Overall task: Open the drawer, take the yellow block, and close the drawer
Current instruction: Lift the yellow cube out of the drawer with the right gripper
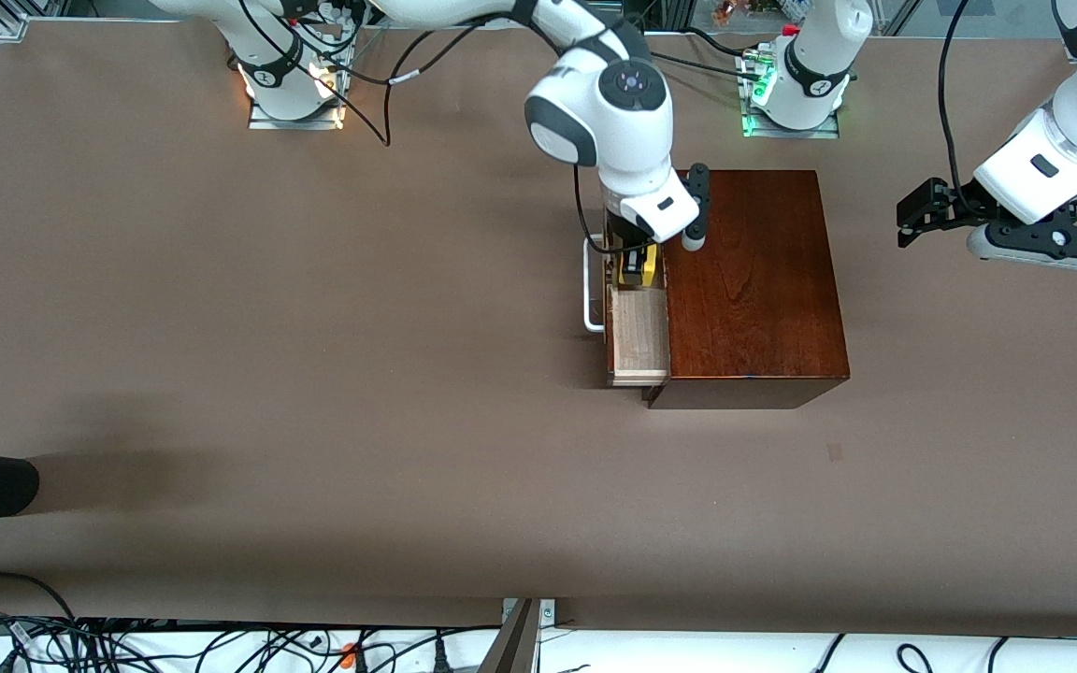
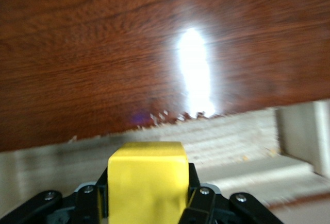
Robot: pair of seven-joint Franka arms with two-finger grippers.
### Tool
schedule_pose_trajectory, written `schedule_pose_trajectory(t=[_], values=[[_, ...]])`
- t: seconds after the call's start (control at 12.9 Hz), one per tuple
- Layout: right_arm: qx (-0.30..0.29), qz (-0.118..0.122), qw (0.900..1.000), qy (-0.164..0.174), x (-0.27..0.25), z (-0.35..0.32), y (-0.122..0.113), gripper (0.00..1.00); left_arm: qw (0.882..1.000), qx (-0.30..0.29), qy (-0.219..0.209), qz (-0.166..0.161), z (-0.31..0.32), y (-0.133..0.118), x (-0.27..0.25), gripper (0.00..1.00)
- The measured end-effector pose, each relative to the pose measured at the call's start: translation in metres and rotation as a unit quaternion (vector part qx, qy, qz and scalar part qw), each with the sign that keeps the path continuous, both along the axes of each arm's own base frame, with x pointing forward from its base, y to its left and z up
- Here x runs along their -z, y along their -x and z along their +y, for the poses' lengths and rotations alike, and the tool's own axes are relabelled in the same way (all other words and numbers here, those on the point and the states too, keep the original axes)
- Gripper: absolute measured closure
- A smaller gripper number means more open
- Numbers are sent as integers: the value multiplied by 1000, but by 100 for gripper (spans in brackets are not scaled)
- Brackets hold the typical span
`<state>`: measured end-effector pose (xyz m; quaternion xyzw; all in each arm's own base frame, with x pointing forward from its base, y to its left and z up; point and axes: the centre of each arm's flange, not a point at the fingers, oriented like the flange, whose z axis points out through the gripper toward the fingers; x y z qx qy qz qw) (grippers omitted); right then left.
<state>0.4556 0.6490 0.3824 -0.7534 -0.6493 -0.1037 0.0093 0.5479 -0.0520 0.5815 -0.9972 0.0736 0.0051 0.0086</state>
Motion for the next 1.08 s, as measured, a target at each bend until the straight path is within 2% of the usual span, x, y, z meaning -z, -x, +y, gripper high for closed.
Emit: schedule_pose_trajectory(t=[0.23, 0.46, 0.69, 0.85, 1.0, 1.08], values=[[17, 2, 1000, -10, -63, -22, -12, 44, 1000, 0, 0, 0, 0, 0, 0, 0], [54, 9, 998, -19, -125, -72, -41, 44, 1000, 0, 0, 0, 0, 0, 0, 0], [113, 25, 993, -23, -180, -155, -88, 44, 1000, 4, 0, 0, -4, 0, 0, 0], [143, 56, 988, -23, -193, -231, -131, 44, 1000, 16, 2, 8, -16, 4, 1, 0], [188, 86, 978, -23, -188, -313, -176, 44, 998, 47, 19, 44, -45, 15, 7, 0], [213, 92, 972, -22, -186, -350, -193, 44, 994, 83, 30, 60, -65, 21, 12, 0]])
